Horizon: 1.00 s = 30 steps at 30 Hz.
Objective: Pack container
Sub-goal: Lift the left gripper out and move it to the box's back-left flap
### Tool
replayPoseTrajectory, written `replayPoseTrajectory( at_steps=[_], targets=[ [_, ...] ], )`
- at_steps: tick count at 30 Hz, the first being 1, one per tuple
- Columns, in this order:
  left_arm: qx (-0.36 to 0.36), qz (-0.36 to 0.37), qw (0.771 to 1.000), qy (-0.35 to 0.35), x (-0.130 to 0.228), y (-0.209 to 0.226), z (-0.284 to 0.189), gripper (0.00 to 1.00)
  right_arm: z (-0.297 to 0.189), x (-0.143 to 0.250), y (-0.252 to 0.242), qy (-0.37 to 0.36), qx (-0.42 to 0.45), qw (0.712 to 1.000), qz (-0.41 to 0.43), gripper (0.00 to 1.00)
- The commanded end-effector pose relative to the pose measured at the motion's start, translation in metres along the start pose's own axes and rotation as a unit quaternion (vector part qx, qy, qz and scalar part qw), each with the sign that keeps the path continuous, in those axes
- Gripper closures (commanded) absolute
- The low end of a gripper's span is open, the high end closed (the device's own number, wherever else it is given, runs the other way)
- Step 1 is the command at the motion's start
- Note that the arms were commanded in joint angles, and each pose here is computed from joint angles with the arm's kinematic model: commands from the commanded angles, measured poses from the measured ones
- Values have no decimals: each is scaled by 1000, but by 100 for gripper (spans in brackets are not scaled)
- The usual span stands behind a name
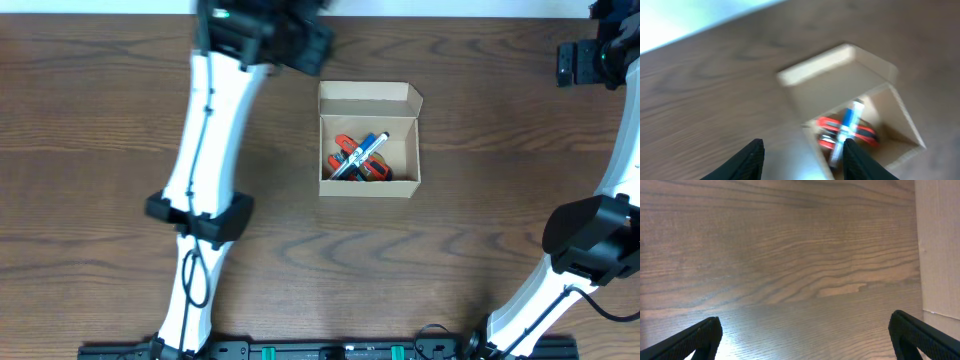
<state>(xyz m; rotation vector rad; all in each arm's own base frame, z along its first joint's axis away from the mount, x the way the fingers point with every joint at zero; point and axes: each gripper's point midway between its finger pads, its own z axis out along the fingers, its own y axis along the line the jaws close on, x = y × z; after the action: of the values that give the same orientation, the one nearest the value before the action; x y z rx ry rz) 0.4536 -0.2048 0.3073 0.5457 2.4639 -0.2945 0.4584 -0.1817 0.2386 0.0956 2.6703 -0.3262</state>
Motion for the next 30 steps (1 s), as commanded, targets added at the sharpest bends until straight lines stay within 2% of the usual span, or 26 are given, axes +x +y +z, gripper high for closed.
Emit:
replayPoseTrajectory(
  at_steps=[1, 5, 8, 13, 16, 19, 21, 24, 25, 28, 29, 30],
  targets=[
    [-95, -64, 992, -51, -8, 54, -53, 49, 6, 4, -2, 8, 0, 1000, 10, 1],
    [-148, -119, 980, -66, -2, 98, -77, 47, 6, 4, -2, 8, 0, 1000, 10, 1],
    [-158, -157, 973, -63, 4, 123, -78, 42, 6, 3, -2, 8, -2, 1000, 10, 1],
    [-86, -202, 976, -16, 20, 134, -46, 41, 3, -19, 28, -45, -93, 995, 10, 1],
    [-57, -235, 970, 37, 39, 137, -18, 52, -13, -43, 65, -109, -210, 972, 5, 1],
    [-44, -248, 964, 88, 56, 137, 14, 53, -31, -57, 91, -149, -292, 945, -5, 1],
    [-14, -253, 962, 107, 60, 128, 33, 54, -35, -61, 96, -159, -304, 939, -10, 1],
    [23, -267, 954, 135, 69, 118, 63, 62, -37, -68, 99, -173, -303, 937, -17, 1],
    [32, -273, 950, 146, 73, 115, 72, 71, -38, -69, 102, -175, -306, 936, -19, 1],
    [49, -275, 945, 167, 81, 107, 90, 83, -40, -68, 105, -168, -318, 933, -4, 1],
    [50, -274, 946, 168, 82, 106, 93, 85, -40, -69, 105, -168, -321, 932, 0, 2],
    [50, -272, 946, 167, 81, 105, 95, 86, -41, -69, 105, -171, -322, 931, -1, 10]
  ],
)
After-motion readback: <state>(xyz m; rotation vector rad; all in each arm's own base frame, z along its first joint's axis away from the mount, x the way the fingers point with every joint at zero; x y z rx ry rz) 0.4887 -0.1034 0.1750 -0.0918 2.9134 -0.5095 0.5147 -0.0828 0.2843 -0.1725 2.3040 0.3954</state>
